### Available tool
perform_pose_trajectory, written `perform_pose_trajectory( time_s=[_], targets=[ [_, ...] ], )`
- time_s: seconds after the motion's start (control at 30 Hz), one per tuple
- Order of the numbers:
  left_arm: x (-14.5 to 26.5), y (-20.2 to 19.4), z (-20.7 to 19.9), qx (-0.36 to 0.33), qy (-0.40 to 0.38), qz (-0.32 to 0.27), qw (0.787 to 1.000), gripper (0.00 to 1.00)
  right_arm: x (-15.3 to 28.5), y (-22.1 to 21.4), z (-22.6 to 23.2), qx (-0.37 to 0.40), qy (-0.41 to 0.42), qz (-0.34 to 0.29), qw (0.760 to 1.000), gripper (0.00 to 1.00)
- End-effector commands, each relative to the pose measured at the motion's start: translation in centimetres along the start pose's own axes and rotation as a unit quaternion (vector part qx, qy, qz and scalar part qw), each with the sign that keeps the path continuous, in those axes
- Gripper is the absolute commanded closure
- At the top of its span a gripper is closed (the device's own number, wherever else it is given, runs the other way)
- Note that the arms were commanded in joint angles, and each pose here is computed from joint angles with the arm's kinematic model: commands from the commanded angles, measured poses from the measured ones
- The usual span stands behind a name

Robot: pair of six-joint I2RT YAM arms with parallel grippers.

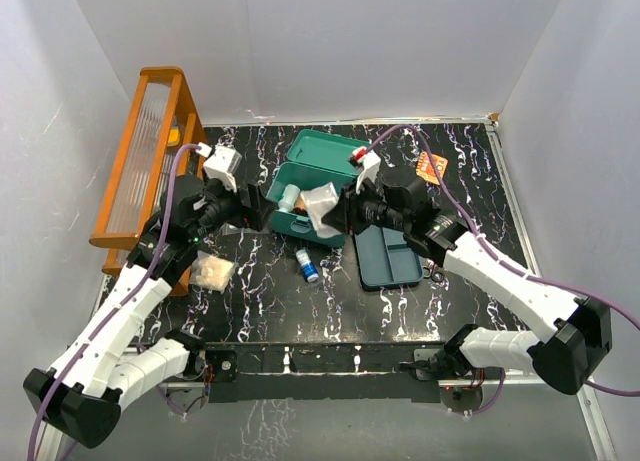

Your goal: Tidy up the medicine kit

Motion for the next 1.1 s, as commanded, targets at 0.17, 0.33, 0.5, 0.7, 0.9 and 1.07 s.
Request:
perform_pose_trajectory(
  time_s=[0.17, 0.33, 0.5, 0.7, 0.9, 1.07],
  targets=[
    [-0.4, -1.0, 3.2, -0.010, 0.146, -0.098, 0.984, 0.19, -2.4, 6.3, -1.5, -0.170, -0.166, -0.128, 0.963, 0.86],
    [-0.6, -2.7, 3.8, -0.014, 0.161, -0.076, 0.984, 0.19, -5.1, 5.3, -3.5, -0.233, -0.235, -0.107, 0.938, 0.91],
    [-1.1, -3.1, 3.4, -0.003, 0.135, -0.069, 0.988, 0.18, -8.0, 4.3, -5.6, -0.244, -0.296, -0.074, 0.920, 0.94],
    [-1.5, -3.4, 3.3, 0.006, 0.129, -0.057, 0.990, 0.18, -9.7, 2.9, -7.4, -0.255, -0.349, -0.062, 0.900, 0.91],
    [-1.7, -3.5, 3.3, 0.016, 0.127, -0.052, 0.990, 0.18, -10.9, 1.6, -8.4, -0.260, -0.361, -0.058, 0.894, 0.91],
    [-1.7, -3.6, 3.2, 0.017, 0.123, -0.054, 0.991, 0.18, -12.5, 1.1, -9.1, -0.269, -0.368, -0.045, 0.889, 0.90]
  ],
)
Point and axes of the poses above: each gripper's point midway between its finger pads, its own x axis back along the fingers, its own z axis along the line the jaws close on, y = z × x, the point moved 9 cm from there along x, back along the fingers
